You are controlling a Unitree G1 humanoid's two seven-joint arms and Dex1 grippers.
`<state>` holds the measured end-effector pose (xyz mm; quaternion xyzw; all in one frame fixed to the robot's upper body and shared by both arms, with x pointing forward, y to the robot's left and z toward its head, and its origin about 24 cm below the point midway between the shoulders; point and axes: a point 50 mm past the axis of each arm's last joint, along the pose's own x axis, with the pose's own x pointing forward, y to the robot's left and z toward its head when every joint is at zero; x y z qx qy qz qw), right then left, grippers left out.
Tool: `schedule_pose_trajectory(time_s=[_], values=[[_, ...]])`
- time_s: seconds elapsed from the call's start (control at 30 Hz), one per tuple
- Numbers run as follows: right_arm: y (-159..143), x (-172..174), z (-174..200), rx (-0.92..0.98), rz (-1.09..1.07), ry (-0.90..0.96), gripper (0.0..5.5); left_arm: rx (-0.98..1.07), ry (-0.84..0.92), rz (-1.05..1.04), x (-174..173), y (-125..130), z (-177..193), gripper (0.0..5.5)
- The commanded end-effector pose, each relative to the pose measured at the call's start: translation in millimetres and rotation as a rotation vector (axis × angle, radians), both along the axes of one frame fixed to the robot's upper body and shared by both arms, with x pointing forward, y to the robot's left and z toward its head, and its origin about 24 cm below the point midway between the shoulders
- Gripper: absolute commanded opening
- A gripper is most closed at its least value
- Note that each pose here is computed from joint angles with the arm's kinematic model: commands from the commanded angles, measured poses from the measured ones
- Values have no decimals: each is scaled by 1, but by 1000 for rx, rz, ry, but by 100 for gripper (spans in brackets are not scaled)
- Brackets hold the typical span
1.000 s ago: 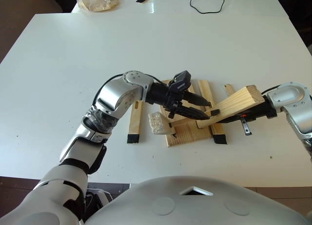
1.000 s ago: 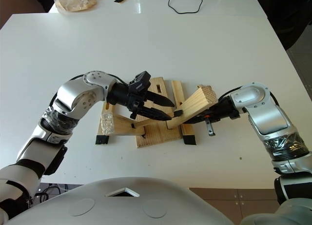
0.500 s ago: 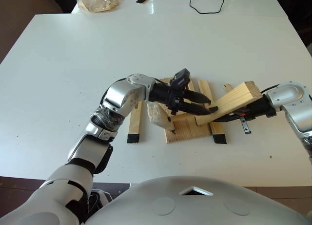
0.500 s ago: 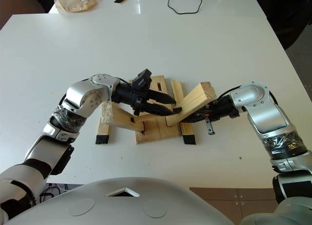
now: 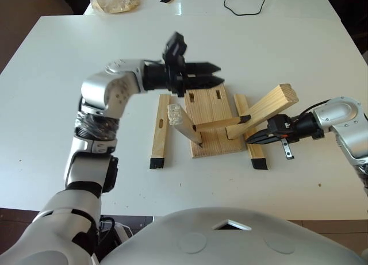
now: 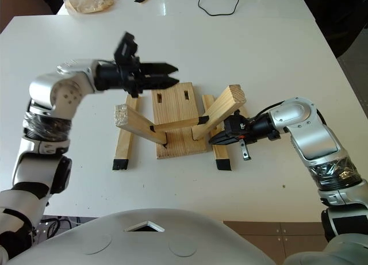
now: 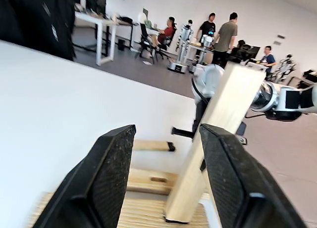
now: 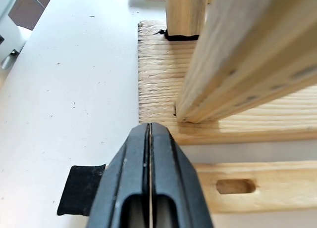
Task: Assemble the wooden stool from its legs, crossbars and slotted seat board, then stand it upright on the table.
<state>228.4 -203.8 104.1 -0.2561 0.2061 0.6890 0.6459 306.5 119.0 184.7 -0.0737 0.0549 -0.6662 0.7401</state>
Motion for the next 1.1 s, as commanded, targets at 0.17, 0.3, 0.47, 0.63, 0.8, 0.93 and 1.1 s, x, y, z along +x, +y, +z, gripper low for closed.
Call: schedule_pose_trajectory(time_s=[0.17,0.3,0.47,0.63,0.8,0.93,1.1], values=[[-27,-4,17,36,-192,-55,57,477,-220,226,-35,97,-18,311],[-35,-4,30,93,-277,-78,87,544,-108,179,-89,115,-46,343],[-34,-7,47,165,-293,-87,87,474,-99,228,-112,104,-48,343],[-27,-10,55,174,-253,-96,87,423,-137,228,-114,89,-37,343],[-19,-12,58,169,-203,-105,87,425,-156,105,-126,76,-31,343],[-15,-12,55,150,-175,-107,87,443,-160,69,-125,73,-32,343],[-8,-11,53,136,-134,-104,87,410,-170,42,-122,60,-30,343]])
